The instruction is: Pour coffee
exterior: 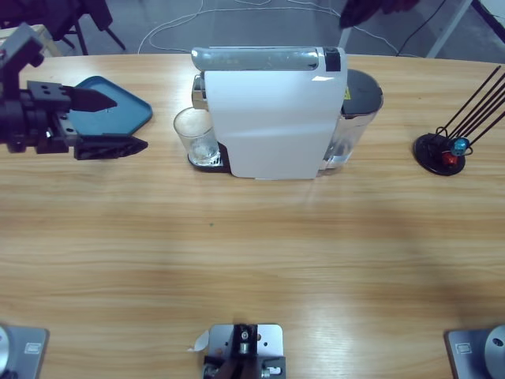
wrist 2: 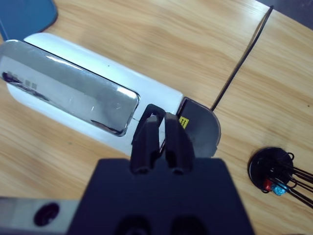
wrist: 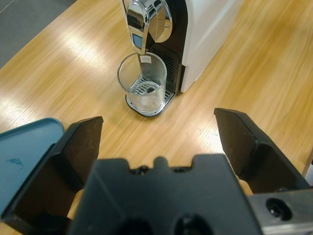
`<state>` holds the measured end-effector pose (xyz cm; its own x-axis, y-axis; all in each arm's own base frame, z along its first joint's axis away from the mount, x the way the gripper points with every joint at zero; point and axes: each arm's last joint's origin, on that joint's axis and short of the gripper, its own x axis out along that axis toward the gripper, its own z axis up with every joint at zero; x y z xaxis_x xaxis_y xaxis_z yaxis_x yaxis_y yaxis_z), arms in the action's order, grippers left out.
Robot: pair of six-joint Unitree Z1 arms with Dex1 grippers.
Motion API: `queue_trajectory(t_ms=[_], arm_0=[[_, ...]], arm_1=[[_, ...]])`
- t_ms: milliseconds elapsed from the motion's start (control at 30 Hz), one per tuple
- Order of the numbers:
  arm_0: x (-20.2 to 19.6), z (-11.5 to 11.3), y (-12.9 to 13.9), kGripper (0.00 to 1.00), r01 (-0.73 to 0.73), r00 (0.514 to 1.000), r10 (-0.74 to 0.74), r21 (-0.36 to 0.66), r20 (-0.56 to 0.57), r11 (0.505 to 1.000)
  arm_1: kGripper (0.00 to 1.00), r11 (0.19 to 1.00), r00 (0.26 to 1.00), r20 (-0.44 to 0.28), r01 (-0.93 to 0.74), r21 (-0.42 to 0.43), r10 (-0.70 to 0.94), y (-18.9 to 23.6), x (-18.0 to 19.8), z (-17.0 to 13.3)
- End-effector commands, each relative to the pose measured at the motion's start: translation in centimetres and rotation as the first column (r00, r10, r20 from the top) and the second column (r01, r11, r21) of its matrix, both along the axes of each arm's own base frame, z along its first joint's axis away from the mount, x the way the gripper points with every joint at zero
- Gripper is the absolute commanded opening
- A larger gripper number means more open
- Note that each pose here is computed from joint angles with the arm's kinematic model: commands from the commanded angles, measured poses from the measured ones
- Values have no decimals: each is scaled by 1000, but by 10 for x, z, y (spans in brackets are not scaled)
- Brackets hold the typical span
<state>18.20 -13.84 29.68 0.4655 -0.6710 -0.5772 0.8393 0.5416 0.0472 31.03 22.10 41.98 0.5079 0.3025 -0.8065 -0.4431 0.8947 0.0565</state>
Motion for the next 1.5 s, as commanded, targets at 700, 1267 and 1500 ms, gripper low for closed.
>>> queue_trajectory(t_ms=[700, 1267, 1500], arm_0=[[4, -14, 0, 1000, -22, 998, 24, 40, -55, 999], [2, -11, 1, 1000, -25, 999, 26, 34, -43, 999], [-1, -4, 3, 1000, -27, 999, 28, 16, -23, 999]], arm_1=[[0, 993, 996, -85, -50, -104, 41, 20, 12, -39], [6, 989, 996, -33, -88, -118, 85, 20, -1, -23], [1000, 995, 986, 131, -99, -2, 99, -15, -52, 48]])
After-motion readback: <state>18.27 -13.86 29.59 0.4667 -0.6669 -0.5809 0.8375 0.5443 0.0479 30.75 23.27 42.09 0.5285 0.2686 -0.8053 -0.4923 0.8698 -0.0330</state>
